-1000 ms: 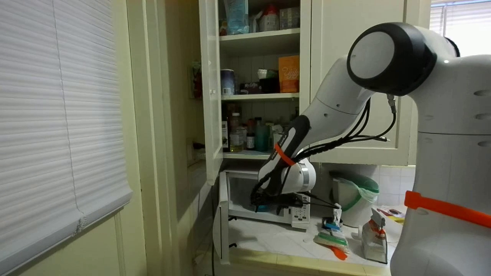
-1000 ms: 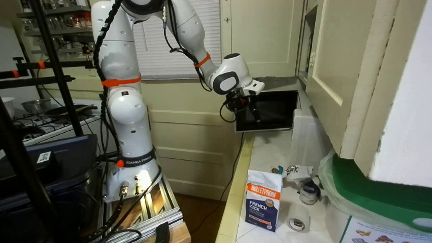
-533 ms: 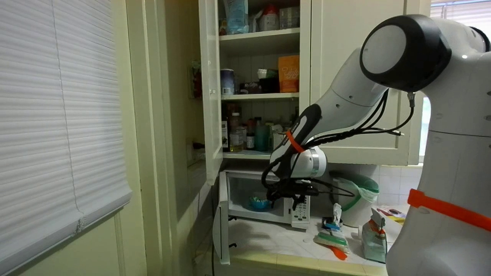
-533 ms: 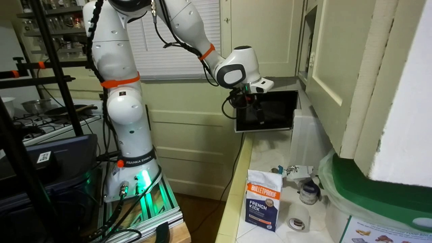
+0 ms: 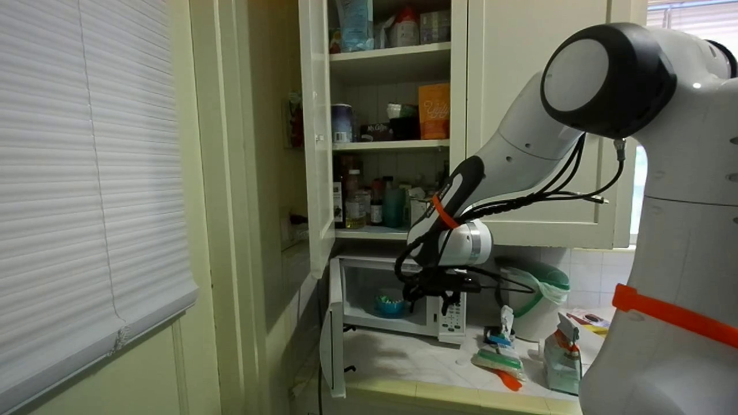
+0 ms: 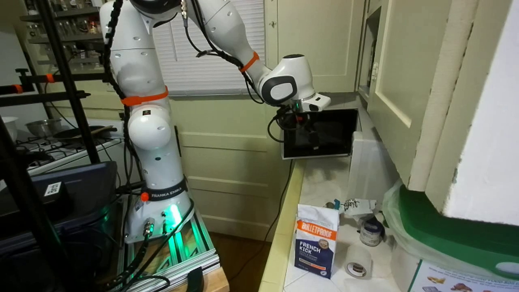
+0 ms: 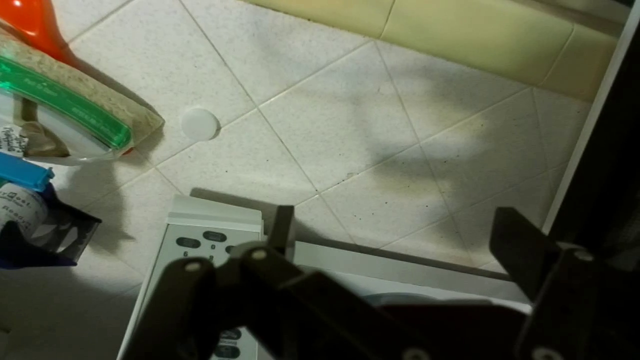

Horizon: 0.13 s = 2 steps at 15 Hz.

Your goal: Open the microwave, then put the blue bowl inside

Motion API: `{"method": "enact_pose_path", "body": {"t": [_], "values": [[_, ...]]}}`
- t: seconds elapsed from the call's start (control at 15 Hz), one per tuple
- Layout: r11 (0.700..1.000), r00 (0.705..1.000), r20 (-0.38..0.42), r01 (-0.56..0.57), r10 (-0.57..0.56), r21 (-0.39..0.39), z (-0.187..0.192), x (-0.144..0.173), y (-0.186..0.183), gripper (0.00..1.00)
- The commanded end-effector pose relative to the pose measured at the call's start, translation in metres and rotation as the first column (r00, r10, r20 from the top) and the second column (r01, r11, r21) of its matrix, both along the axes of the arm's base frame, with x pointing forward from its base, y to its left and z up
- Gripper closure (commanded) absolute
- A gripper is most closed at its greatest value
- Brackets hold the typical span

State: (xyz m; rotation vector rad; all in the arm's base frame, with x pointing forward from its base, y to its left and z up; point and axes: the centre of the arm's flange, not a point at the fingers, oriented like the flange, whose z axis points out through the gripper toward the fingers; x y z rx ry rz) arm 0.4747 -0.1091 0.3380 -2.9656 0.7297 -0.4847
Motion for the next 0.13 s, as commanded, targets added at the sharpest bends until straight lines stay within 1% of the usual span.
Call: {"method": "enact_pose_path", "body": {"t": [0.0, 0.07], "values": [[1.000, 1.000, 0.000, 0.000, 0.000, 0.000, 0.0000, 0.0000, 0.0000, 0.00], [1.000, 1.000, 0.000, 0.000, 0.000, 0.000, 0.0000, 0.0000, 0.0000, 0.00]]}}
